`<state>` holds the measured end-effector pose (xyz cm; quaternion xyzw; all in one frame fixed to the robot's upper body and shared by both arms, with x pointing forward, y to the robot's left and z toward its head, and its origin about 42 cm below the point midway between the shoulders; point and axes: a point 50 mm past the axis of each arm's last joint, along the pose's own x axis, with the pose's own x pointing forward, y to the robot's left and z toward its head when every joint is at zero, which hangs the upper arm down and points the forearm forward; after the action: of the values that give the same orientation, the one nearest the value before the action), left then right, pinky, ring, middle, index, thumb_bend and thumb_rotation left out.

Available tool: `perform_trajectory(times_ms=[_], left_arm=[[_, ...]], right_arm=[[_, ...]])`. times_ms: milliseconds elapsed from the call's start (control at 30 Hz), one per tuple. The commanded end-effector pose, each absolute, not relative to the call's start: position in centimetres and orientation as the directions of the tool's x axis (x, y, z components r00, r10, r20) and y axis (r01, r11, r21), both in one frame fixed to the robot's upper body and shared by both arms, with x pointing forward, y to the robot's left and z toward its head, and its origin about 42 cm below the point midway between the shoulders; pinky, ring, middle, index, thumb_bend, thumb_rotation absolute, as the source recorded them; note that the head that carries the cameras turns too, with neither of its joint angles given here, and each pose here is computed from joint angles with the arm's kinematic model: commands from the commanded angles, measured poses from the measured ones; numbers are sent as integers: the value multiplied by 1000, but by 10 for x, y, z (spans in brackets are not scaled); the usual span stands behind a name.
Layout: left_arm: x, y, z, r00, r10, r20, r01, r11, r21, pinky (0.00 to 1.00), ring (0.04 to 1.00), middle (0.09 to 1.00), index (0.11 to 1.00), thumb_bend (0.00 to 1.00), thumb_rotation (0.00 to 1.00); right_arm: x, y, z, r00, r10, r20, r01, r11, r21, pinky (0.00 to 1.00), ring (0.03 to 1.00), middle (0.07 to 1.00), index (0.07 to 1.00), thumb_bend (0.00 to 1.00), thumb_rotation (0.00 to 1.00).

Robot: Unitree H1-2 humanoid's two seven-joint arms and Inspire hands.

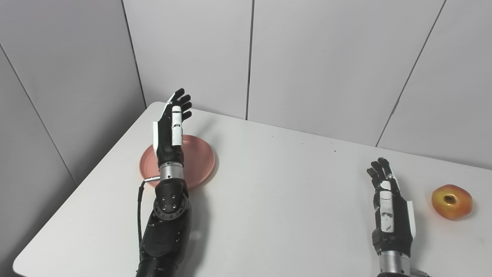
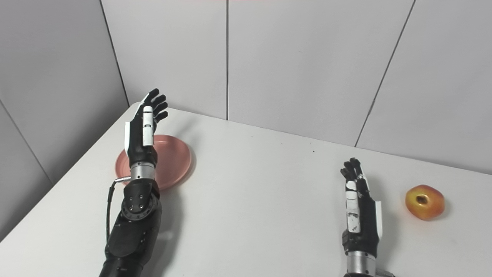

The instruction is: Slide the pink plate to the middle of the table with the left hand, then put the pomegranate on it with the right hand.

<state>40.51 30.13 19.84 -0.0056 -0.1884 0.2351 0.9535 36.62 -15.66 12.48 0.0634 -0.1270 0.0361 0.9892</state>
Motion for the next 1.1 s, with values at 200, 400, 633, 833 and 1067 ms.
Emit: perform_trajectory(times_ms=[200, 400, 633, 833, 1067], left_arm=[[407, 331, 238, 794, 414, 446, -447, 894, -34, 734, 772, 774, 759, 273, 926], [402, 350, 241, 800, 402, 445, -458, 889, 21, 712, 758, 762, 749, 275, 951], [390, 375, 245, 818, 374, 436, -446, 892, 72, 716, 760, 768, 756, 284, 911], [384, 390, 241, 836, 356, 419, -440, 889, 123, 730, 769, 774, 756, 275, 858], [377, 406, 232, 852, 347, 393, -436, 885, 164, 743, 774, 777, 768, 265, 883]], right_arm=[[354, -169, 96, 983, 47, 175, -66, 992, 106, 1000, 913, 908, 907, 550, 916], [355, -169, 97, 984, 52, 172, -71, 991, 109, 1000, 919, 913, 912, 553, 917], [355, -170, 97, 984, 49, 172, -69, 991, 112, 1000, 914, 909, 906, 557, 905], [355, -170, 97, 985, 44, 169, -65, 991, 120, 1000, 913, 909, 908, 568, 902], [355, -171, 97, 984, 50, 173, -71, 991, 117, 1000, 920, 914, 911, 571, 904]])
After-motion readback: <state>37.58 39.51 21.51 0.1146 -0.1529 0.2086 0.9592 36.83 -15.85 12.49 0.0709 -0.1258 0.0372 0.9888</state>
